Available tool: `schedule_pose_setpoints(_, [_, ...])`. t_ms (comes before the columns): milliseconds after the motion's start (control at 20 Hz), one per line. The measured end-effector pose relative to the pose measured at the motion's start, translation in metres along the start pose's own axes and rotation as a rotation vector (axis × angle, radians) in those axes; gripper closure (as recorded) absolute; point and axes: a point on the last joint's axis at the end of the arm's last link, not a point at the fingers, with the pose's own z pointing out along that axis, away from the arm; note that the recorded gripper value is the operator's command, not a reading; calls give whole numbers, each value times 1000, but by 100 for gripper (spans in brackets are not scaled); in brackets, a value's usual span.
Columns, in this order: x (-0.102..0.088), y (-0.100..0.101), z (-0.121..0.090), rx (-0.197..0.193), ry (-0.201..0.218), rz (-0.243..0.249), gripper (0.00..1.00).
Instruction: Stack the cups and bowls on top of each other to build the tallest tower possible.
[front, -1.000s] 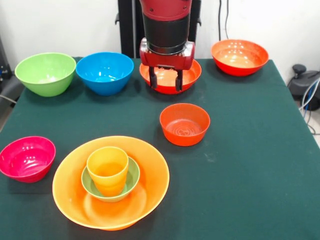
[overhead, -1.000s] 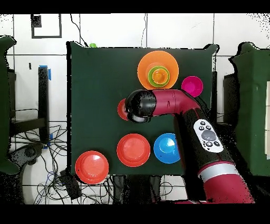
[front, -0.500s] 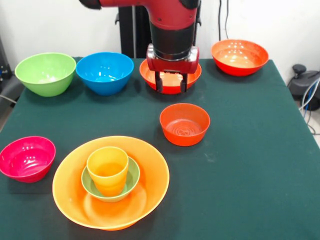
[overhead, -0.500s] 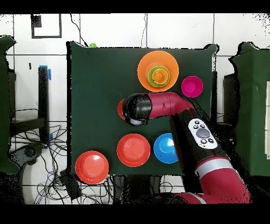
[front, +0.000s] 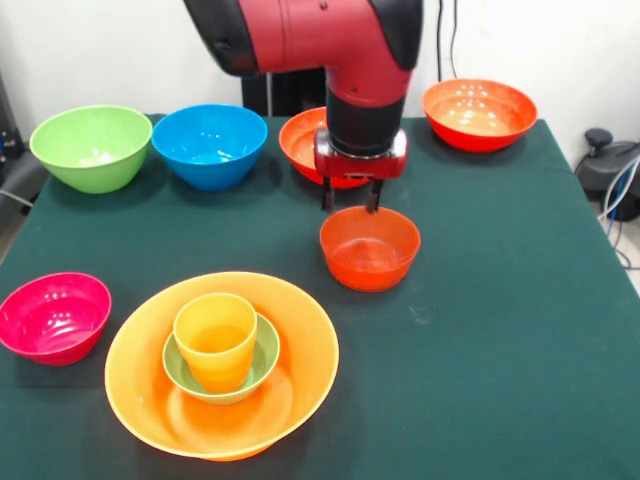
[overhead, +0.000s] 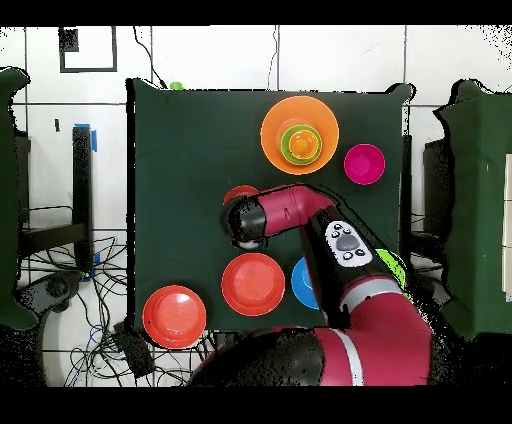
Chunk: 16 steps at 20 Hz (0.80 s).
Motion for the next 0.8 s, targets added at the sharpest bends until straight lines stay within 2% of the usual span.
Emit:
schedule_pose_setpoints(250, [7,4,34,44,-30,-63,0])
schedule_pose_setpoints(300, [7,4,36,46,-32,-65,0])
schedule_pose_setpoints(600, [-4,3,32,116,-66,-86,0])
schedule_pose_setpoints(750, [-14,2,31,149,-100,-95,0])
schedule_pose_setpoints(800, [-18,2,30,160,-113,-100,100])
